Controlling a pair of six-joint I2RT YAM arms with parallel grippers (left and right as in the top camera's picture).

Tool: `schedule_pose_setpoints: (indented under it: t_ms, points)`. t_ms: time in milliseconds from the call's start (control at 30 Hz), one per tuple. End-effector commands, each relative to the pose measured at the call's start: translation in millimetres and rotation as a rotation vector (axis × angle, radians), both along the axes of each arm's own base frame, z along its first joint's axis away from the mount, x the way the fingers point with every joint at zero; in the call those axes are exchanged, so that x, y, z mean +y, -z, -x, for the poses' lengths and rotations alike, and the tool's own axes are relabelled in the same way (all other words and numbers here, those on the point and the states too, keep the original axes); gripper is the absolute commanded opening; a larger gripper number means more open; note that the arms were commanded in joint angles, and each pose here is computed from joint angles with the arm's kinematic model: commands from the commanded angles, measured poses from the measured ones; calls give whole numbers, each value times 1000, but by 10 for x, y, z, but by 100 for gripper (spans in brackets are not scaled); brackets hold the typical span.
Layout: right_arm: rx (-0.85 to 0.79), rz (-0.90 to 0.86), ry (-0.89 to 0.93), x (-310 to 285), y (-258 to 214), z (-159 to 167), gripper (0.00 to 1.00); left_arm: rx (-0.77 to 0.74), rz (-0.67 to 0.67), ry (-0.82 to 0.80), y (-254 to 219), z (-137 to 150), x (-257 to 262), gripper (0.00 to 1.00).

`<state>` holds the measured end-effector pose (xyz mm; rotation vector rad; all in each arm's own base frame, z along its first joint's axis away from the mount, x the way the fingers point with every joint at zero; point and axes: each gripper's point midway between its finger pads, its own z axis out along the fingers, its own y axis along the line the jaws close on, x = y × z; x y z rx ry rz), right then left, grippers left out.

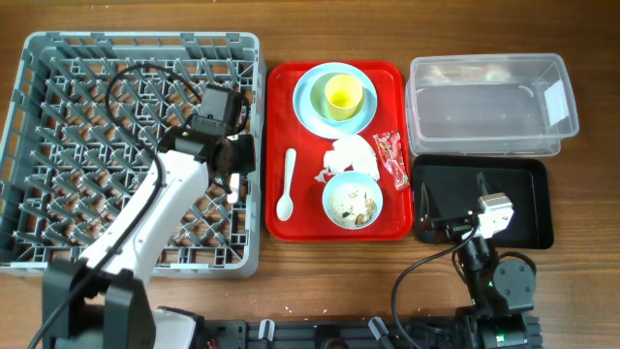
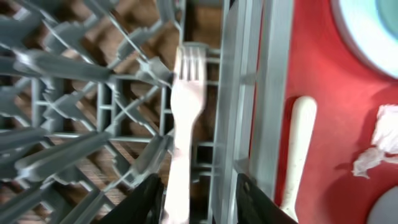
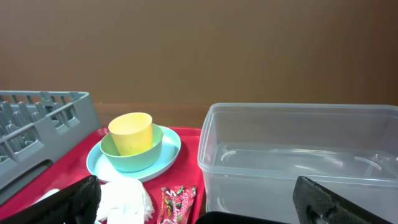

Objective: Sort waste into correct bins and load items into the dishwasher rack
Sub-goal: 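Carry the white fork with the left gripper into the dish rack, then return the left gripper to the tray and grasp the white spoon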

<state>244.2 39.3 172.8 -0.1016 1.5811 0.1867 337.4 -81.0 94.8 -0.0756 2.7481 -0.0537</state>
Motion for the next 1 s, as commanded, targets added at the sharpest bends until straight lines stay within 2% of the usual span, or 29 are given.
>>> schedule_pose_setpoints:
  t_ms: [0,167,267,333,433,533,633,800,967]
  points:
    - [-1,1,7,-15,1,-4,100,-155,9,-18,-519,-118,33,33]
    - [-1,1,7,-15,1,-4,100,-129,176,23,-729,196,-349,23]
    - [-1,1,6,-15,1,-4,100,-63,190,61,-626,395,-609,21]
    - [-1,1,6,-15,1,-4,100,-35,179,116,-507,482,-780,18]
    - [-1,1,6,-15,1,-4,100,1,156,95,-283,539,-909,18]
    - [-1,1,6,-15,1,-4,100,42,120,36,-18,555,-976,22]
    - [-1,1,7,-15,1,-4,100,74,92,56,240,533,-1110,23]
    - [-1,1,6,-15,1,-4,100,70,-65,22,588,416,-957,24]
    - [-1,1,6,-15,1,-4,100,103,-109,18,792,419,-918,25]
